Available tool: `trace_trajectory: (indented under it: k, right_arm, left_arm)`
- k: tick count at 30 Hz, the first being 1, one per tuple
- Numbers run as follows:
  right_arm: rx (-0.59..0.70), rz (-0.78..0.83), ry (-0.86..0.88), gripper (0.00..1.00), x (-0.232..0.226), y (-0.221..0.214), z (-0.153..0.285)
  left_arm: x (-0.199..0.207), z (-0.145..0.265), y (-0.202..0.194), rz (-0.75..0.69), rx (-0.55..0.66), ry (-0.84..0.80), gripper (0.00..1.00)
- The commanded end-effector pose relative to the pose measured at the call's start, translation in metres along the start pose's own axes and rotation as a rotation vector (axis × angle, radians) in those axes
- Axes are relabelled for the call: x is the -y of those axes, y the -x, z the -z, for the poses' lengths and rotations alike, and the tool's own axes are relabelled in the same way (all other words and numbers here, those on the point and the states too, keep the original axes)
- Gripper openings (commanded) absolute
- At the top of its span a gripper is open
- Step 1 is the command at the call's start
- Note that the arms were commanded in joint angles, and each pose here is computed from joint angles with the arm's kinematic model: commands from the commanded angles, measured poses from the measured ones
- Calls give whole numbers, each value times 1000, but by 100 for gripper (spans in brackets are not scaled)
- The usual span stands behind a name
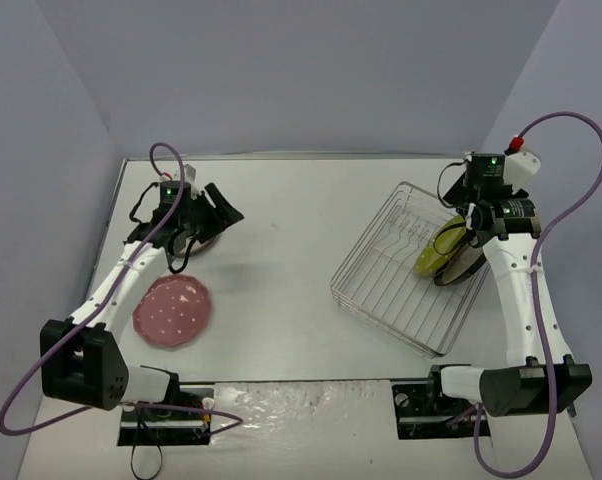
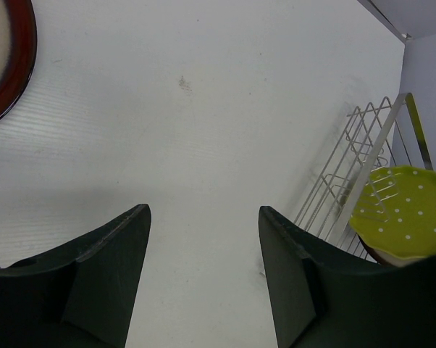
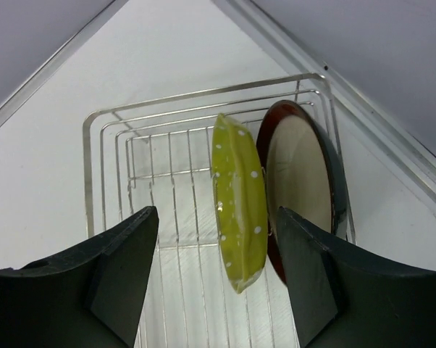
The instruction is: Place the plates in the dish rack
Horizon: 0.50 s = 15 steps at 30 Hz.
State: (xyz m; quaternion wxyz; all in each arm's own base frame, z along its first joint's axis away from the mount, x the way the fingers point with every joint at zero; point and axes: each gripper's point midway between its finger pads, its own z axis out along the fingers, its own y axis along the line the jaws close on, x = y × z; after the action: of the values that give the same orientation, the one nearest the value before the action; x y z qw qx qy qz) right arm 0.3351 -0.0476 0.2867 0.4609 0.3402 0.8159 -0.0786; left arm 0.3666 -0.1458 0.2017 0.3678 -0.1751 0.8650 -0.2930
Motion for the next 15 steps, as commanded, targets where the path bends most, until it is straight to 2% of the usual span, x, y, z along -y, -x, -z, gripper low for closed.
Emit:
trace_trajectory:
  k: [1,5,15]
  right_arm:
    - [26,40,166,64,-57,8,28]
    - [1,106,304,64,-114,-10,46]
    - [-115,263,606,66,-236,-83,65]
  left_arm:
    - [16,16,32,-25,111,23,57]
    - [-14,23,46,-24,169,205,58]
    - [-63,35,85,57,284,473,61]
